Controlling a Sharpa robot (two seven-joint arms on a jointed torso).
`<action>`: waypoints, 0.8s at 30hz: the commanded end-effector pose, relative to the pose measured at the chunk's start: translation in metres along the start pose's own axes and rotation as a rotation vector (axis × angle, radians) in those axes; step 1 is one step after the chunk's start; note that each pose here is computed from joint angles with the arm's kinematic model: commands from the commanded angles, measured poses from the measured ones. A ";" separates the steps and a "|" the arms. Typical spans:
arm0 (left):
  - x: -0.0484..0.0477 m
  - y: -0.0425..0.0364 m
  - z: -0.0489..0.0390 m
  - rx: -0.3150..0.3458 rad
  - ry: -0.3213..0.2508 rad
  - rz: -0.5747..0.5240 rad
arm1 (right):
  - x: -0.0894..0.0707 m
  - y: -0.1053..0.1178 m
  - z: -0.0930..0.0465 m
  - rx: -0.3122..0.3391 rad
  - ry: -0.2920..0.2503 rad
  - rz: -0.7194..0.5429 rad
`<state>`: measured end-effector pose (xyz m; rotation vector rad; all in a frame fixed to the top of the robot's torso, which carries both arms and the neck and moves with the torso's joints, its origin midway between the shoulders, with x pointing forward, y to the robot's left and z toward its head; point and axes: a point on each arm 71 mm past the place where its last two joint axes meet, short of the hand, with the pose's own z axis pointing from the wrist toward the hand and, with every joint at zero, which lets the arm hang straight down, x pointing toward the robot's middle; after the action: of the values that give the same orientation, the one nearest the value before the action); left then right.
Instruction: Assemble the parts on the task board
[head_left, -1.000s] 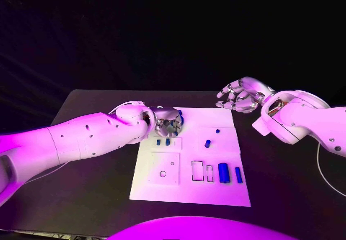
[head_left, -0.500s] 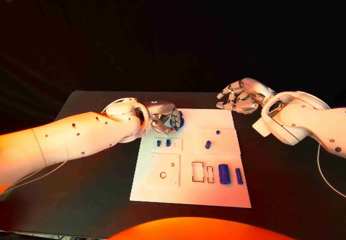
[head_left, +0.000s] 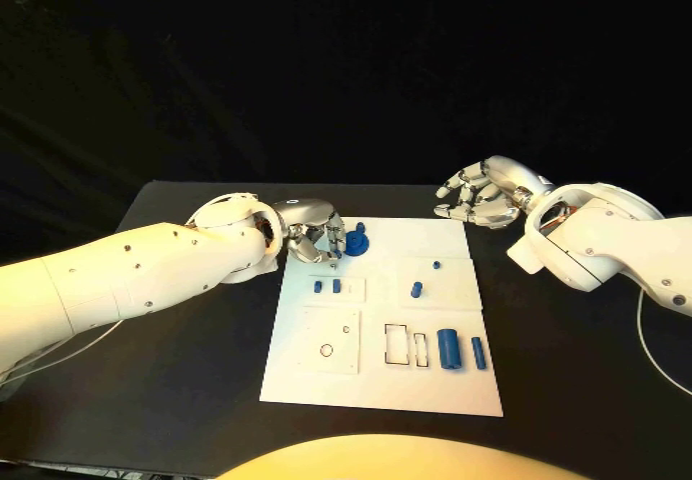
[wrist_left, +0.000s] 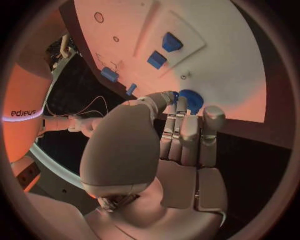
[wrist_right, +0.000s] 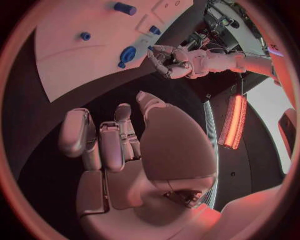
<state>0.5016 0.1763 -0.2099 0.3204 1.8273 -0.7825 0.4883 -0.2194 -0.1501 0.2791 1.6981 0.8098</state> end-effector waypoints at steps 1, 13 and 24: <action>0.0023 0.0021 0.0002 -0.016 0.040 0.000 | 0.001 0.001 0.000 -0.012 0.008 -0.004; 0.0080 0.0108 0.0020 -0.060 0.097 0.030 | 0.001 0.001 0.000 -0.012 0.007 -0.004; 0.0107 0.0092 0.0043 -0.055 0.114 0.025 | 0.001 0.002 0.001 -0.016 0.003 -0.004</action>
<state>0.5066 0.1807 -0.2224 0.3444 1.9231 -0.7073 0.4887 -0.2188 -0.1501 0.2787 1.6977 0.8102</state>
